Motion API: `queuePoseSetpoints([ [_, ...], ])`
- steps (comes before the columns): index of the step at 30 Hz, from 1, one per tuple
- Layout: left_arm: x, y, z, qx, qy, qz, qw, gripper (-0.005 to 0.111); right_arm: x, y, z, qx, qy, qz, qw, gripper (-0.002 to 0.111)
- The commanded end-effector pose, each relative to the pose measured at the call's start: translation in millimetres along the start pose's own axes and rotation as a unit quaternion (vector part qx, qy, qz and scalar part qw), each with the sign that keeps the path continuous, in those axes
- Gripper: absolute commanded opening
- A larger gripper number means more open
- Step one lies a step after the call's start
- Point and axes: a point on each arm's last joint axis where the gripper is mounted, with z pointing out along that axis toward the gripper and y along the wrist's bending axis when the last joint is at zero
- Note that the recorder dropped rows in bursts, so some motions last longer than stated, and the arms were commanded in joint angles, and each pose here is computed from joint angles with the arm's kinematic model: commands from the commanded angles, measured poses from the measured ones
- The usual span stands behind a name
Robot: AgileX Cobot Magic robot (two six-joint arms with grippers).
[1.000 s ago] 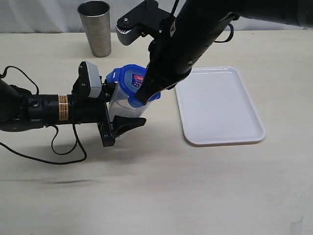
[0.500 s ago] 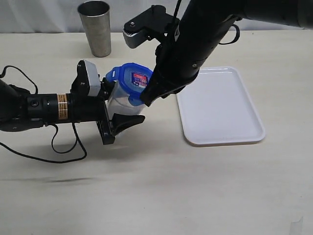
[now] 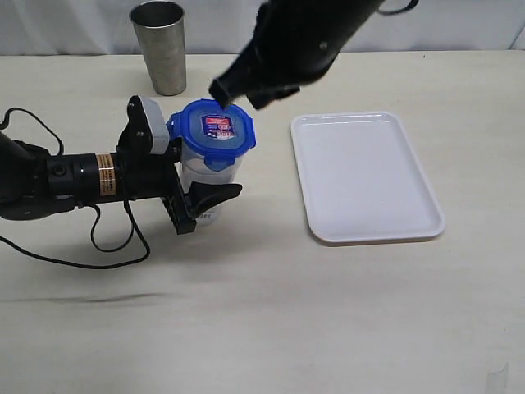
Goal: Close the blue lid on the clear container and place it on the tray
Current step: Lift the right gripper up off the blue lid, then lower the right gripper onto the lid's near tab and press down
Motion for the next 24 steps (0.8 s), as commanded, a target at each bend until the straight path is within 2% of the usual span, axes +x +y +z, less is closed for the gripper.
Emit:
queuePoseSetpoints([
  [1,-6.5,3.2,-0.4,-0.012,-0.012,0.003,1.000,0.000,-18.8,12.7,-34.5,-0.065,-0.064,0.033,0.995,0.028],
  [3,-6.5,3.2,-0.4,-0.012,-0.012,0.002,1.000,0.000,-26.4,23.4,-37.9,-0.122,-0.080,0.043,0.988,0.034],
  [6,-4.0,3.7,-0.4,-0.015,0.001,-0.010,1.000,0.000,-29.8,35.4,-27.0,-0.144,-0.066,0.046,0.986,0.034],
  [8,-3.7,3.3,-0.4,-0.013,0.003,-0.009,1.000,0.000,-28.4,37.5,-15.1,-0.136,-0.045,0.050,0.988,0.034],
  [14,-14.6,-3.0,-1.0,0.022,-0.057,0.001,0.998,0.000,-21.1,33.7,26.0,-0.059,0.027,0.051,0.997,0.034],
  [24,-15.0,-3.9,-0.8,0.026,-0.069,-0.002,0.997,0.000,-16.8,26.7,56.8,-0.022,0.063,0.027,0.997,0.005],
])
